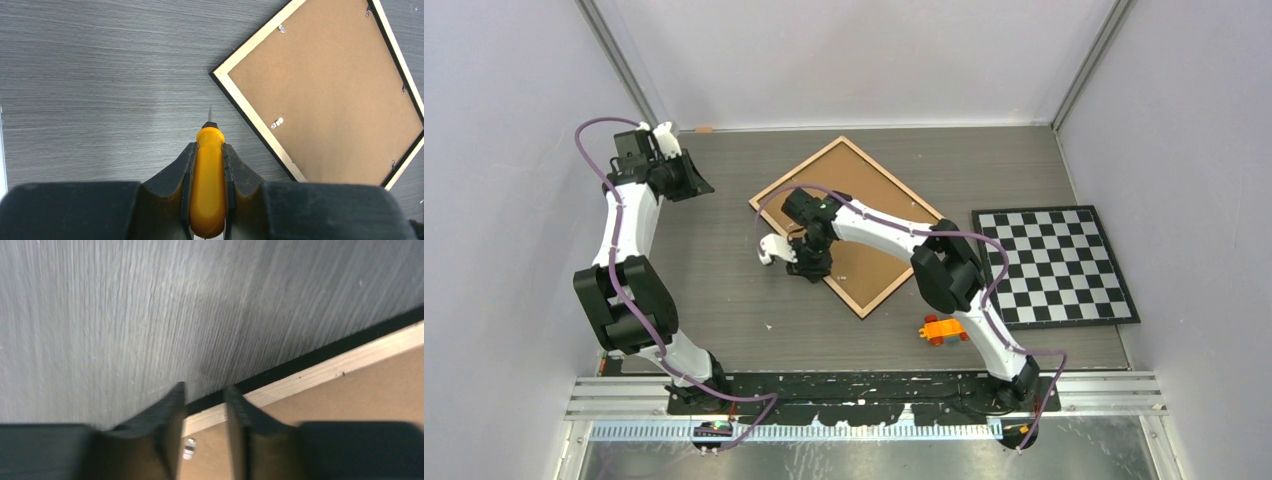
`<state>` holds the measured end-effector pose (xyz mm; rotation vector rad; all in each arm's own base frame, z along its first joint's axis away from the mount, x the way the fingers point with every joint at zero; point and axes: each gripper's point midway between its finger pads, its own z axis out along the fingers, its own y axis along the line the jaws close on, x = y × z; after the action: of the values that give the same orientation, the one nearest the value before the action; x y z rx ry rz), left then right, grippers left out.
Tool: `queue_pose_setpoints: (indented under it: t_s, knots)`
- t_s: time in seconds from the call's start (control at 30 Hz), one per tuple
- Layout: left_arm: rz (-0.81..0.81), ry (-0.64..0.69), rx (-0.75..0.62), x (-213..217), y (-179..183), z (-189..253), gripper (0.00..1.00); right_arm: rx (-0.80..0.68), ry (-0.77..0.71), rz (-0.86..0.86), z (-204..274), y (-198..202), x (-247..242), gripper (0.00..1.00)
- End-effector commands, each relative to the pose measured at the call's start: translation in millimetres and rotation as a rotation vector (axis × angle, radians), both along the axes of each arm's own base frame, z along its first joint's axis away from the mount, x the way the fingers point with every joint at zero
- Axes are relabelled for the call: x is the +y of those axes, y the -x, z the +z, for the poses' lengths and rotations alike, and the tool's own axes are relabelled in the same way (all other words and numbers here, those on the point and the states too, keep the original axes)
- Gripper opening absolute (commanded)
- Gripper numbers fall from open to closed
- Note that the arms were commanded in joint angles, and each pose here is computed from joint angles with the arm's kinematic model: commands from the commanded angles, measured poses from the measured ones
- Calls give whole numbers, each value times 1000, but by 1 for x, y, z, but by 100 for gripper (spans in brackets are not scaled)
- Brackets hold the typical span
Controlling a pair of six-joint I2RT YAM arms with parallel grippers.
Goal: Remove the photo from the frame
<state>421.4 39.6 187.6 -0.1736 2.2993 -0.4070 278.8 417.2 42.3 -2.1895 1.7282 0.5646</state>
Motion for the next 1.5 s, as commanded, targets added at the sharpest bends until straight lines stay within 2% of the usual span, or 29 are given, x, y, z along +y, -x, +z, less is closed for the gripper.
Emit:
queue_pose_setpoints:
  t_s: [0.0, 0.13, 0.27, 0.33, 0.43, 0.53, 0.67, 0.83, 1.1, 1.27, 1.47]
  knots:
    - [-7, -3, -72, 2, -10, 20, 0, 21, -241, -431, 89, -61, 3, 57]
    - [-10, 12, -71, 1, -13, 20, 0, 77, -366, -816, 125, -118, -45, 60]
    - [-4, 34, -68, 0, -18, 17, 0, 99, -385, -1166, 124, -163, -129, 61]
    - [-4, 47, -65, -1, -20, 15, 0, 80, -350, -1281, 115, -173, -170, 61]
    - [-2, 59, -56, -2, -21, 11, 0, 43, -255, -1351, 98, -179, -222, 61]
    - [-4, 62, -54, -2, -23, 10, 0, 63, -219, -1360, 84, -186, -261, 61]
    - [-7, 67, -49, -2, -25, 10, 0, 108, -140, -1261, 64, -188, -274, 60]
    - [-6, 55, -56, 0, -28, 14, 0, 183, -110, -1189, 44, -192, -267, 58]
    - [-5, 54, -43, 1, -28, 9, 0, 149, -168, -1219, 29, -241, -251, 57]
    - [-3, 42, -41, 2, -27, 9, 0, 128, -160, -1165, 11, -250, -233, 54]
    - [-1, 36, -35, 4, -26, 8, 0, 150, -125, -1050, -5, -244, -208, 42]
